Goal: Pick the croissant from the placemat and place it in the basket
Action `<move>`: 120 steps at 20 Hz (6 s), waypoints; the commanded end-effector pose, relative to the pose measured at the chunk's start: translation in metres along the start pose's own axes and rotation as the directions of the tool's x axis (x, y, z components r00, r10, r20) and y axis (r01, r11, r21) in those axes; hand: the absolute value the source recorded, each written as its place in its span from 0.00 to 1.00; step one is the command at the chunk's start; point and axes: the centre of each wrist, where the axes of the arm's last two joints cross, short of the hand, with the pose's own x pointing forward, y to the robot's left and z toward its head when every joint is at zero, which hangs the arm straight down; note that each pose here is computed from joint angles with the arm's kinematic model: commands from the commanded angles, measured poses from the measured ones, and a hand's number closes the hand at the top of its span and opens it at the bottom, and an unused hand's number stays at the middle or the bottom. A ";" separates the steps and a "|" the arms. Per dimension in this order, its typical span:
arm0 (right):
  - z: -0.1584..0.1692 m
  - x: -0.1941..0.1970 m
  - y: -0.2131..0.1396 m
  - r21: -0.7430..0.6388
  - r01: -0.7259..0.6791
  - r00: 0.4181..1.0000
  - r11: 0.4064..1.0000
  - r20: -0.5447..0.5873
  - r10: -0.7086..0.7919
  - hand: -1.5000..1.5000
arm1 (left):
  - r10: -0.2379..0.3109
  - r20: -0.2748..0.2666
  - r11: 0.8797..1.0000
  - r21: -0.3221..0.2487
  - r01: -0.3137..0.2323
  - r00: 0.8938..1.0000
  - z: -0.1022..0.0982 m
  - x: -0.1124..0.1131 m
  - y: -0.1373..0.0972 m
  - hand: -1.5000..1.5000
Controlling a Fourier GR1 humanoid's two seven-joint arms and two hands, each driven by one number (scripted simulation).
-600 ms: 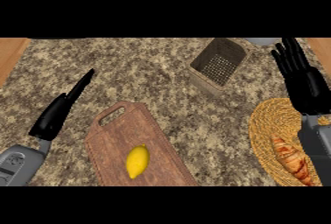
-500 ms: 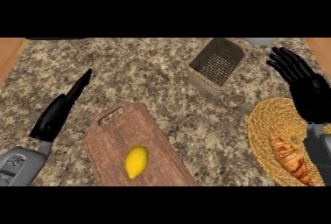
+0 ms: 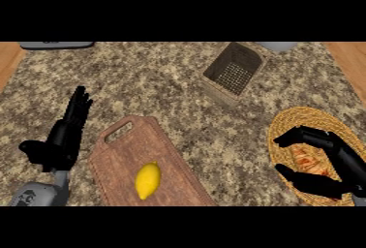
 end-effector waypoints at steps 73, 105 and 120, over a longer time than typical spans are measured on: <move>0.058 0.031 0.059 0.366 -0.752 0.218 0.549 -0.648 0.730 0.00 | 0.101 0.040 0.994 0.024 -0.102 0.994 0.024 0.015 -0.020 0.50; 0.056 -0.030 0.046 0.509 -0.704 0.172 0.495 -0.555 0.814 1.00 | 0.110 0.026 0.994 0.013 -0.111 0.994 0.021 0.028 -0.021 0.50; -0.058 0.013 0.127 0.398 -0.628 0.282 0.669 -0.684 0.672 1.00 | 0.113 0.051 0.993 -0.048 -0.110 0.992 0.015 0.024 -0.033 0.50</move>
